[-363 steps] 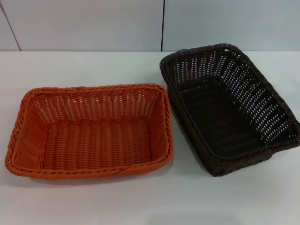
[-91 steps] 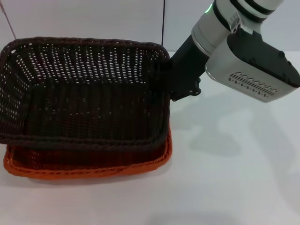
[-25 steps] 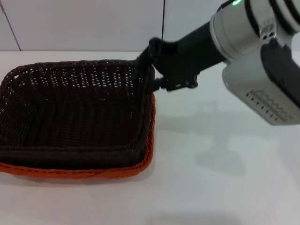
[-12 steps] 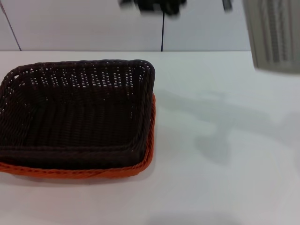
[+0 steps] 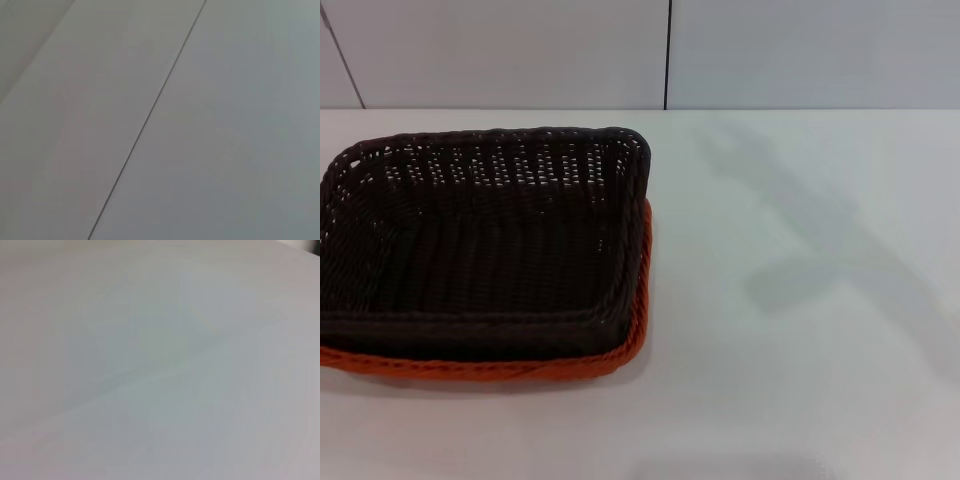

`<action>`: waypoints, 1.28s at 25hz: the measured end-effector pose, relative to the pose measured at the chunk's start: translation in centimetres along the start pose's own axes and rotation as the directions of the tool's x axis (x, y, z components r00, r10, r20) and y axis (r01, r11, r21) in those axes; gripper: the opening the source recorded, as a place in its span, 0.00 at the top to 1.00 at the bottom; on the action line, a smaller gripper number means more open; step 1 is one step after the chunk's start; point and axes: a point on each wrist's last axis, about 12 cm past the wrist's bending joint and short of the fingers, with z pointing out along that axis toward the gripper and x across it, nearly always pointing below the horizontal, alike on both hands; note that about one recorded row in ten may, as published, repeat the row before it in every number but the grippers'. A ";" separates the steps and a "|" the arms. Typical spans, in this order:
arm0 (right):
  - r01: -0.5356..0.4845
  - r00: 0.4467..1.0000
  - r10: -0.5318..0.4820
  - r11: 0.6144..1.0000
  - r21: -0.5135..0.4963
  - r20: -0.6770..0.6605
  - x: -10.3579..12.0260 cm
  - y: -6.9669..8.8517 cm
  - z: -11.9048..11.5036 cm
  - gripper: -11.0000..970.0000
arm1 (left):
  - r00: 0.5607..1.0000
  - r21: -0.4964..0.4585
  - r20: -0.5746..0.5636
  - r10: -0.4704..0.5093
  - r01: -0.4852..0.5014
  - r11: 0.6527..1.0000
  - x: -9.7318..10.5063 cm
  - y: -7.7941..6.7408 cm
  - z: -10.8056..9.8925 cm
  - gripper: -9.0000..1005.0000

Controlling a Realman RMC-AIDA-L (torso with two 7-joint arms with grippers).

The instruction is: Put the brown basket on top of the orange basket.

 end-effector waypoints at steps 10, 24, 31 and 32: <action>-0.029 0.905 0.200 0.909 0.416 -0.375 7.1 0.3 -2.7 0.59 | 1.000 0.038 0.022 0.003 -0.004 0.999 0.0 -1.4 2.0 0.54; -0.051 0.738 0.336 0.892 0.448 -0.585 14.6 5.3 -5.4 0.59 | 0.997 0.070 0.039 0.060 -0.063 0.996 0.3 -2.8 3.5 0.54; 0.055 0.837 0.252 0.844 0.533 -0.485 14.6 10.7 -7.6 0.59 | 0.996 0.084 0.019 0.089 -0.090 0.992 0.2 -2.2 3.0 0.54; 0.018 0.859 0.272 0.830 0.557 -0.433 14.7 11.2 -8.1 0.59 | 0.996 0.089 0.012 0.094 -0.094 0.992 0.2 -2.2 2.9 0.54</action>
